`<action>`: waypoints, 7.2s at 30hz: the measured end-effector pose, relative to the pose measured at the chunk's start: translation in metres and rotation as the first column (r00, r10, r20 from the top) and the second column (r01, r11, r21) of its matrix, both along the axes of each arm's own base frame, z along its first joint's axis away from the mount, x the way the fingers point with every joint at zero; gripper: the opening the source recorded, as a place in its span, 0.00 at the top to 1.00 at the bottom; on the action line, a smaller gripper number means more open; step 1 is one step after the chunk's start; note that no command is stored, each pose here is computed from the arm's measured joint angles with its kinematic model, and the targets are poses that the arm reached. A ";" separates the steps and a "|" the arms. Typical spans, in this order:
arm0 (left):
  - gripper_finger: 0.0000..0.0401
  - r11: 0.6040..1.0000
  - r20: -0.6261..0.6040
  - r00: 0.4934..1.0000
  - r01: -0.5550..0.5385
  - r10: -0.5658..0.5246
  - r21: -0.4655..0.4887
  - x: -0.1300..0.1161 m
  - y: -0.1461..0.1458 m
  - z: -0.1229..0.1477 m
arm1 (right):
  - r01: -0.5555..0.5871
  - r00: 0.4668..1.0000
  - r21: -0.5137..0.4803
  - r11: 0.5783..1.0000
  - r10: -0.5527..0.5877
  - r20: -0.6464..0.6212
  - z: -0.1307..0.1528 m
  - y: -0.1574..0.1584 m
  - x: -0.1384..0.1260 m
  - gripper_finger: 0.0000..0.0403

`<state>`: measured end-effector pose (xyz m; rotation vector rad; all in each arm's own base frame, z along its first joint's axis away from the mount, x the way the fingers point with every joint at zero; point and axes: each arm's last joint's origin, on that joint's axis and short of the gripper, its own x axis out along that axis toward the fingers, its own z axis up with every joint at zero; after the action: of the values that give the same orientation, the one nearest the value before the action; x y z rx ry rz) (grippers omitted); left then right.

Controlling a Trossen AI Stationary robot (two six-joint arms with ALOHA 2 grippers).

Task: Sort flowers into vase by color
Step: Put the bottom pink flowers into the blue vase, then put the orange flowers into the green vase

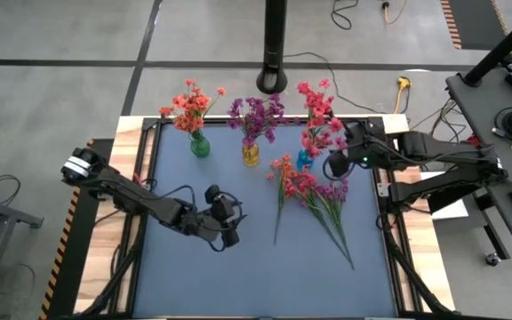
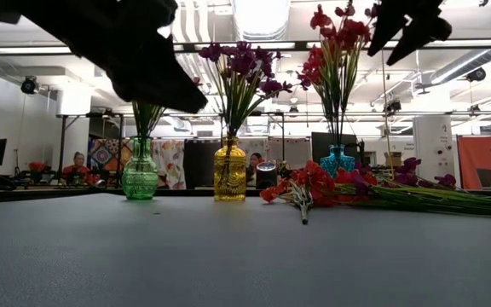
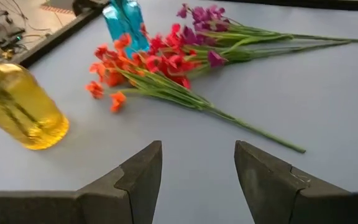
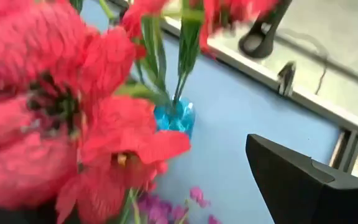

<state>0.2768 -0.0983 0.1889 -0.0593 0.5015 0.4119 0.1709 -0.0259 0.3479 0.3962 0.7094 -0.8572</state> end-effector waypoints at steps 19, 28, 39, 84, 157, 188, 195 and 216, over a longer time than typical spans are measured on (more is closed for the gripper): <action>0.54 0.994 0.178 0.984 0.029 -0.010 -0.105 0.043 -0.024 -0.061 | 0.048 0.992 0.240 0.969 -0.019 -0.123 -0.019 0.020 -0.014 0.27; 0.54 0.996 0.157 0.987 0.039 -0.027 -0.075 0.073 -0.040 -0.078 | 0.034 0.991 0.287 0.957 0.004 -0.133 -0.038 0.044 -0.016 0.27; 0.54 0.994 0.174 0.979 -0.103 0.107 -0.031 0.100 -0.035 -0.094 | 0.013 0.990 0.318 0.948 0.032 -0.136 -0.053 0.068 -0.020 0.27; 0.93 0.952 0.156 0.943 -0.275 0.295 -0.138 0.138 0.011 -0.136 | -0.047 0.966 0.235 0.971 0.104 -0.236 -0.081 0.091 0.005 0.27; 1.00 0.992 0.146 0.981 -0.122 0.124 -0.027 -0.035 -0.022 0.126 | -0.333 0.941 0.061 0.941 0.336 -0.046 -0.089 0.130 0.006 0.27; 1.00 0.955 0.664 0.689 0.255 -0.290 0.152 -0.053 -0.039 0.050 | -0.460 0.633 -0.487 0.742 0.659 0.406 -0.145 0.158 0.039 0.27; 1.00 0.956 0.695 0.656 0.205 -0.293 0.209 -0.042 -0.043 0.024 | -0.379 0.568 -0.645 0.664 0.717 0.404 -0.149 0.170 0.058 0.27; 1.00 0.951 0.664 0.688 0.139 -0.294 0.277 0.023 -0.067 -0.004 | -0.257 0.467 -0.726 0.638 0.740 0.485 -0.129 0.185 0.112 0.37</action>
<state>0.3001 -0.1651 0.1844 0.0478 -0.3007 0.1740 0.2828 0.1591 0.2186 -0.0579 -0.2698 -0.1788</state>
